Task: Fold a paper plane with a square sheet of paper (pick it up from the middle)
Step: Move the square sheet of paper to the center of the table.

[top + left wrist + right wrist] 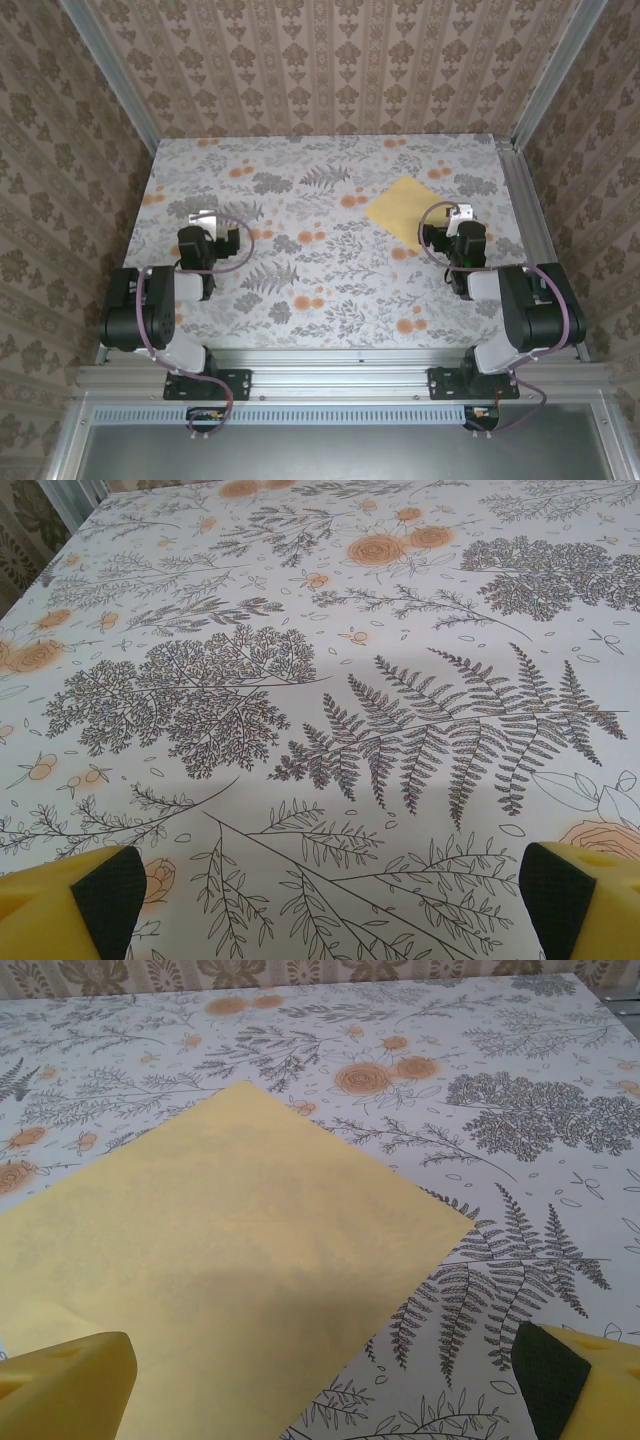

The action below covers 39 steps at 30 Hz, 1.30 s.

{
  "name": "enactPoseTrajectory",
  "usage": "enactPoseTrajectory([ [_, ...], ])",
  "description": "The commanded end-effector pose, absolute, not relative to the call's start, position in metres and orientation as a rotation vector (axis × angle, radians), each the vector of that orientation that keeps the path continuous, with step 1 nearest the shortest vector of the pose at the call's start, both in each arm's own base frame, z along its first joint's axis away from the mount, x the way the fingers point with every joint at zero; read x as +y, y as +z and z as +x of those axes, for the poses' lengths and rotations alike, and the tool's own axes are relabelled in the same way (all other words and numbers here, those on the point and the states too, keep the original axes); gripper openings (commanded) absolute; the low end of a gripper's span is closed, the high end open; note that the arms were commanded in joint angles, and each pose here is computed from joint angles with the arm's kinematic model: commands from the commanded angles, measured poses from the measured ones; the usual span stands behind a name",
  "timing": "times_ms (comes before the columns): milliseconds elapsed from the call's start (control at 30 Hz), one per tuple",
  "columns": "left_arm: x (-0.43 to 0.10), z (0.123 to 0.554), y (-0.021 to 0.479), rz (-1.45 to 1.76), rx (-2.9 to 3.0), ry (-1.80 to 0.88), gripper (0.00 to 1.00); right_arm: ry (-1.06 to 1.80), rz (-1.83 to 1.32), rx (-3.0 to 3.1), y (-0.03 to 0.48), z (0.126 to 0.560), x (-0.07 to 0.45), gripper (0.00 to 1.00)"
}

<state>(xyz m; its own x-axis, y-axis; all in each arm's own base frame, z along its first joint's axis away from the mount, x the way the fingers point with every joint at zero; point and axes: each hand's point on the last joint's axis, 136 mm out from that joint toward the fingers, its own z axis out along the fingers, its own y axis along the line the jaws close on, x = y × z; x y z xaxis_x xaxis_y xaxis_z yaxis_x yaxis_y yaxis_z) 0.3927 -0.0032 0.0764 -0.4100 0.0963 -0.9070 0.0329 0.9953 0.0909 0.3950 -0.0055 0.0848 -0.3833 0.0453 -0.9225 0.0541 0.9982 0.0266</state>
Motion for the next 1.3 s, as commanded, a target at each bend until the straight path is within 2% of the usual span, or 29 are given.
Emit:
enactPoseTrajectory([
  [0, -0.006, 0.4, 0.094, 0.104, 1.934, 0.06, 1.0, -0.004, 0.05, 1.919, 0.098, 0.4, -0.003, 1.0],
  [533, -0.006, 0.398, 0.098, 0.11, 1.917, 0.043, 1.0, -0.009, 0.085, 1.903, 0.103, 0.399, -0.009, 1.0],
  [767, -0.011, 0.391, 0.144, 0.111, 1.929, 0.073, 1.0, -0.006, 0.118, 1.932, 0.139, 0.389, -0.01, 1.0],
  [1000, -0.03, 0.377, 0.183, 0.003, 2.044, -0.133, 1.0, 0.169, 0.165, 2.062, 0.162, 0.375, 0.027, 1.0],
  [1267, -0.084, 0.36, 0.185, -0.07, 2.201, -0.571, 1.0, 0.253, 0.365, 2.189, 0.165, 0.369, 0.059, 1.0],
])
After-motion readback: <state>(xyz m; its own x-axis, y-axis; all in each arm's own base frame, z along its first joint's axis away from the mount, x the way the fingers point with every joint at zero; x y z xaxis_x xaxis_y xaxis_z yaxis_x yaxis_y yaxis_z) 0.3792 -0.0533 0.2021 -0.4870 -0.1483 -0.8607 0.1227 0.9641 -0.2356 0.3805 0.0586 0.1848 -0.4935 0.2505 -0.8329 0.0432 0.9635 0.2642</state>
